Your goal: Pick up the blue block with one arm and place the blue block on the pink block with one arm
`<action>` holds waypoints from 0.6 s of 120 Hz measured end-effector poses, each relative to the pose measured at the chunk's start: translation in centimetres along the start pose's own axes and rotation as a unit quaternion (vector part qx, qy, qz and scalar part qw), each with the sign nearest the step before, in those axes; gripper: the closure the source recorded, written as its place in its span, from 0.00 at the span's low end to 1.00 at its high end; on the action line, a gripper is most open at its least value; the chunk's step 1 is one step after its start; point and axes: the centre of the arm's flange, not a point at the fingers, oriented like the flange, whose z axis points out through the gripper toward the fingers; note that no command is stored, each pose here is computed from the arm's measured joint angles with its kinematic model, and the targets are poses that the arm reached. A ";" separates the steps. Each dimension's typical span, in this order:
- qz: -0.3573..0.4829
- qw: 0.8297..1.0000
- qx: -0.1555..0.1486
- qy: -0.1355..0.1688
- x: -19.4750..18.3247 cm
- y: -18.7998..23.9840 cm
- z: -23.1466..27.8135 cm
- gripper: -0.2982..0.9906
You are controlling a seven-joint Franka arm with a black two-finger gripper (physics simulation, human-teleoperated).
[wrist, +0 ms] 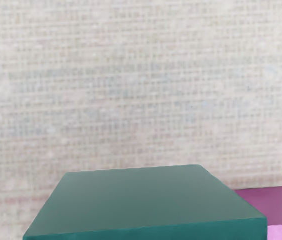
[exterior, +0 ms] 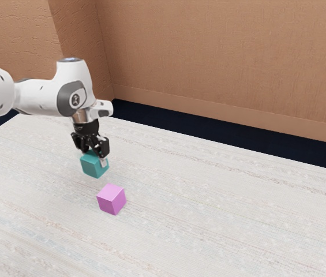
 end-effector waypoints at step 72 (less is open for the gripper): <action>-0.071 0.997 0.003 0.013 -2.8 6.5 0.7 0.56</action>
